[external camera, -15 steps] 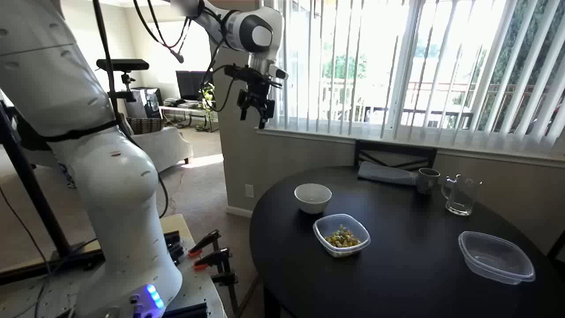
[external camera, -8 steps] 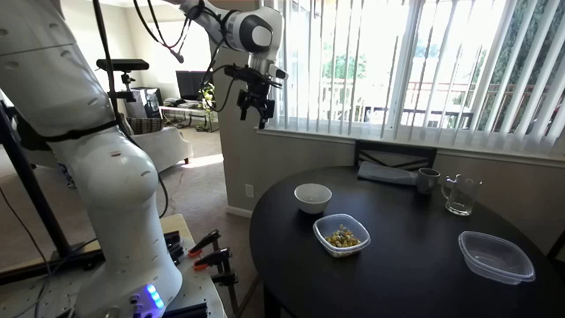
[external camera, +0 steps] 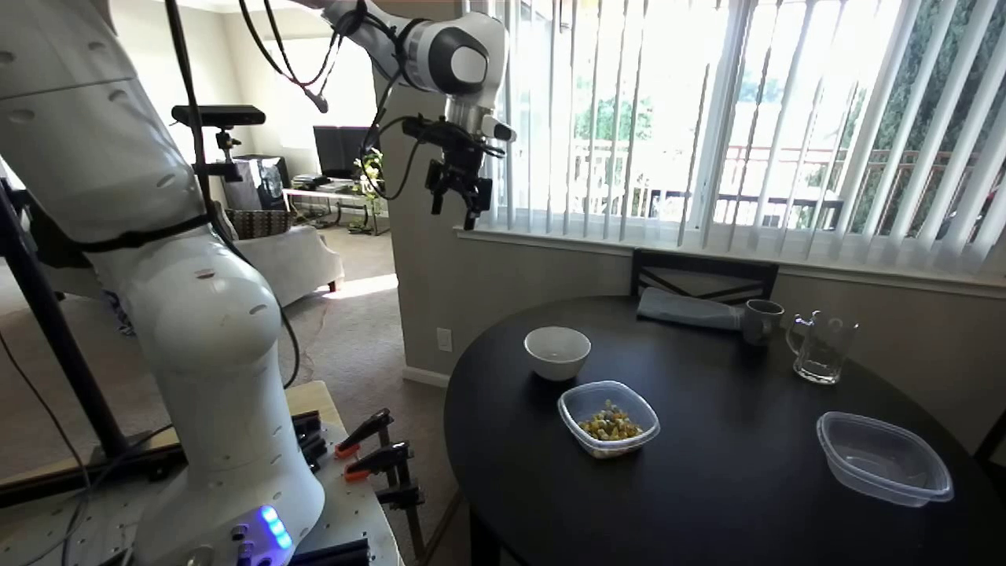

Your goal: Transfer the candy from the plastic bowl to the white bowl

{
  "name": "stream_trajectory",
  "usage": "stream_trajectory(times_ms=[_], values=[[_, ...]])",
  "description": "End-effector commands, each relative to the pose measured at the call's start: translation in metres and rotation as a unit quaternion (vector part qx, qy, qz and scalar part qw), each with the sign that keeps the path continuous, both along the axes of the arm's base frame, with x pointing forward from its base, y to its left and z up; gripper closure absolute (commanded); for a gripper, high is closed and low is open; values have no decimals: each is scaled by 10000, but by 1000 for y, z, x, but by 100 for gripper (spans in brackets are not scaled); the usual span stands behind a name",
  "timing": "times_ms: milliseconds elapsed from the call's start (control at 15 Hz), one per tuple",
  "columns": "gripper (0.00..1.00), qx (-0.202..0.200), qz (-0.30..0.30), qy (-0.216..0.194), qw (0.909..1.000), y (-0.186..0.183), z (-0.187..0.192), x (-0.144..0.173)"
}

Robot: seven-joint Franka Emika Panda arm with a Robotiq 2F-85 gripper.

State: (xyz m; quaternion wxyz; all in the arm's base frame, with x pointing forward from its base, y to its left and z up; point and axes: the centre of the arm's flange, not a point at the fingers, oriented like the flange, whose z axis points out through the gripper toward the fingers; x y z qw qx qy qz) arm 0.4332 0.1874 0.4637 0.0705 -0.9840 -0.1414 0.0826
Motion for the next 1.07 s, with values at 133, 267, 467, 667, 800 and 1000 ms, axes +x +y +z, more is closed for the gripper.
stream_trajectory(times_ms=[133,267,467,667,800,1000], values=[[0,102,-945,-371,9948,-74,-29,77],[0,-37,-1294,-305,9911,-104,-61,101],[0,-329,-1533,-27,9876,-123,-129,121],[0,-482,-1912,-11,9804,-128,-183,139],[0,-412,-1770,73,9833,-131,-179,122],[0,-452,-1853,202,9814,-129,-203,135]])
